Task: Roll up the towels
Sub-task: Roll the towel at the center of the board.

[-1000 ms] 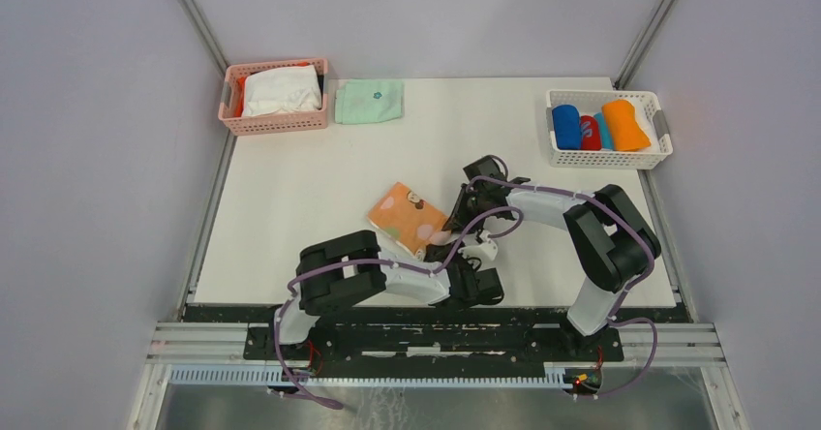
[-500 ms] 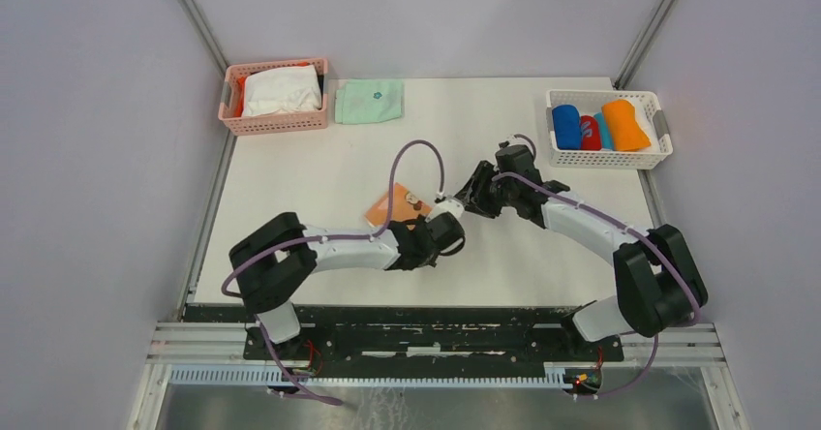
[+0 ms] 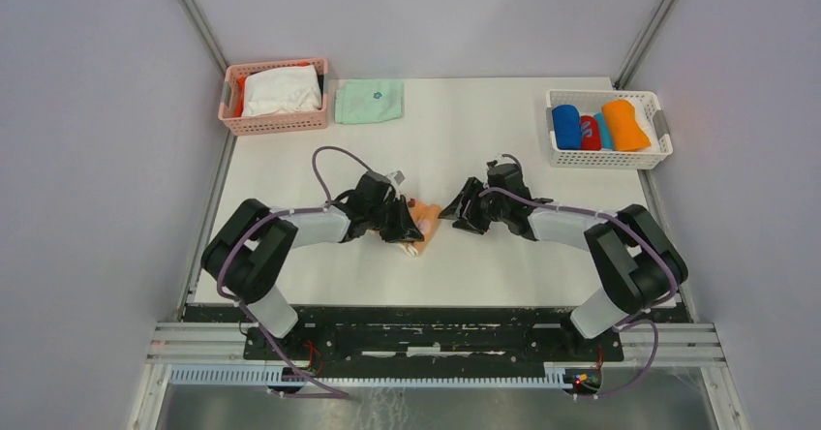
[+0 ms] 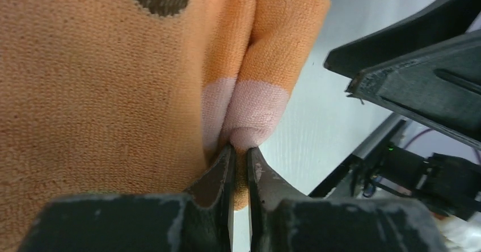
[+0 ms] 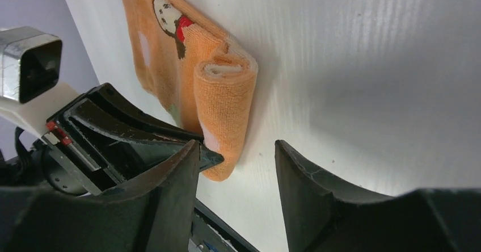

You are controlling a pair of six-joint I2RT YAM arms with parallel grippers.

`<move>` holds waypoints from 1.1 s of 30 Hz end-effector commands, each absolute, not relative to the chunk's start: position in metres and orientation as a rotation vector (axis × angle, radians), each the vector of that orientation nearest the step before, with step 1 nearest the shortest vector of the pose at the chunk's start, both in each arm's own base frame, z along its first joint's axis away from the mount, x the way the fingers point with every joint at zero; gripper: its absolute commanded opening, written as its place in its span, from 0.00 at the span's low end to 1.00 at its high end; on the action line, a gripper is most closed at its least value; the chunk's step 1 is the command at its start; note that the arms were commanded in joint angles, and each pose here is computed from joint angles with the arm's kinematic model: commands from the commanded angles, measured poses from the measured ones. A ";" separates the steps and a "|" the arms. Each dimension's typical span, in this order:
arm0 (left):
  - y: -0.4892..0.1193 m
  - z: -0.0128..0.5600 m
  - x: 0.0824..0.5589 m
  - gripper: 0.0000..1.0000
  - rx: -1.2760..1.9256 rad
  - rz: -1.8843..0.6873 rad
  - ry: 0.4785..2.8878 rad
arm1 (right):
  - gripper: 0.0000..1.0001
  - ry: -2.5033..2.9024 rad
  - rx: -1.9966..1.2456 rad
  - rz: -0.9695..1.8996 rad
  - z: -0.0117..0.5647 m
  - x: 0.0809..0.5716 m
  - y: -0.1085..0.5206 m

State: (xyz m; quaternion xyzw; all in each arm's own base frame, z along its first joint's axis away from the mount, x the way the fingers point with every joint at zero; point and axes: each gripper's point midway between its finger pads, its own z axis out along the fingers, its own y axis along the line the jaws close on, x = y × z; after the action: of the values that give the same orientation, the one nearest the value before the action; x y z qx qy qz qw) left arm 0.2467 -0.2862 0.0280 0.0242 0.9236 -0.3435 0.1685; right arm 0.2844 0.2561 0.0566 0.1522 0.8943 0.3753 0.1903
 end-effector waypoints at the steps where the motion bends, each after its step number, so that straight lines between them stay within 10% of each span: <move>1: -0.284 0.020 0.225 0.08 -0.162 -1.220 2.715 | 0.60 2.404 0.394 1.225 0.071 0.301 0.283; 18: -0.263 -0.003 0.227 0.11 -0.412 -1.254 2.769 | 0.44 2.509 0.438 1.203 0.005 0.304 0.303; 24: -0.252 0.012 0.232 0.33 -0.290 -1.062 2.741 | 0.23 2.694 0.470 0.894 -0.006 0.290 0.277; 33: -0.261 0.088 0.230 0.56 0.114 -0.515 2.437 | 0.23 2.775 0.473 0.648 0.013 0.281 0.261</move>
State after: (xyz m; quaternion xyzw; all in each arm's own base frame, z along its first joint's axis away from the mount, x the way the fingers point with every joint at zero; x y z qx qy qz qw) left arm 0.2200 -0.2749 0.0563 -0.0197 0.9316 -0.3095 0.1898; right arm 0.2939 0.2874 0.0185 0.1563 0.9308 0.3001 0.1386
